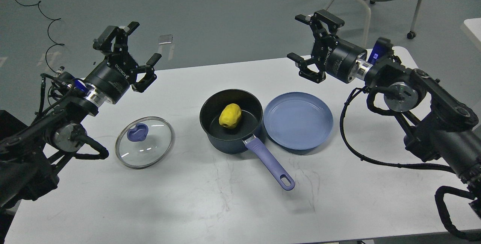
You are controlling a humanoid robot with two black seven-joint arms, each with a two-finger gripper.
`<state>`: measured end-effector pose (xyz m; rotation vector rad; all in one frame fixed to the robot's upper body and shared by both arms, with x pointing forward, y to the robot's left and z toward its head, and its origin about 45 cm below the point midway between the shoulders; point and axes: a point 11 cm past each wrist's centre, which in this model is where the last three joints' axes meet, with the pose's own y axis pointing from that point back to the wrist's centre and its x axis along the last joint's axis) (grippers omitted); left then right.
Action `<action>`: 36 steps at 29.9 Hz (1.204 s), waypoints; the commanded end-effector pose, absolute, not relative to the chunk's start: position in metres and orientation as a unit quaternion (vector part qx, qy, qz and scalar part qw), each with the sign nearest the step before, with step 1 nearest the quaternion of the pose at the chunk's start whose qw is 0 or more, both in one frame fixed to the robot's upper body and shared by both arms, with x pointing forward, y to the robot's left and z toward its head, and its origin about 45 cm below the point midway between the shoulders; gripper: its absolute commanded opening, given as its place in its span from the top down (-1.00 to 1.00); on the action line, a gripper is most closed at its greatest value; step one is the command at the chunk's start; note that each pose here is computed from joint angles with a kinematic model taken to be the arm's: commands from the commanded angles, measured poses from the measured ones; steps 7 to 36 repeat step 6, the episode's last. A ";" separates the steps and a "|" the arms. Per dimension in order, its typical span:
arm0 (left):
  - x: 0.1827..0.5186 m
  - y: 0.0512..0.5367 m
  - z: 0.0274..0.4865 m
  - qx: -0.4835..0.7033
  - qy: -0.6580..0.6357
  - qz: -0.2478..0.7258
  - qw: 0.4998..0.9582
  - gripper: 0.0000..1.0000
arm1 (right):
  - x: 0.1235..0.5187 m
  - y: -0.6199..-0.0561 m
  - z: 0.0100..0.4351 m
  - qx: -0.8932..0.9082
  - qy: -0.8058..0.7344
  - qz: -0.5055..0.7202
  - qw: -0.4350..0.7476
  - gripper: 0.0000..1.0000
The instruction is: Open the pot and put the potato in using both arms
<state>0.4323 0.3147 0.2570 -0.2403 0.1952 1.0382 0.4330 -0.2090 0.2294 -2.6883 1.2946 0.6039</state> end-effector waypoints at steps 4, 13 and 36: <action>0.431 0.315 0.255 -0.125 0.100 0.495 0.854 -0.97 | 0.428 -0.210 0.220 -0.871 0.431 0.227 0.062 -1.00; 0.428 0.316 0.250 -0.122 0.105 0.497 0.853 -0.97 | 0.427 -0.211 0.220 -0.871 0.431 0.226 0.065 -1.00; 0.428 0.316 0.250 -0.122 0.105 0.497 0.853 -0.97 | 0.427 -0.211 0.220 -0.871 0.431 0.226 0.065 -1.00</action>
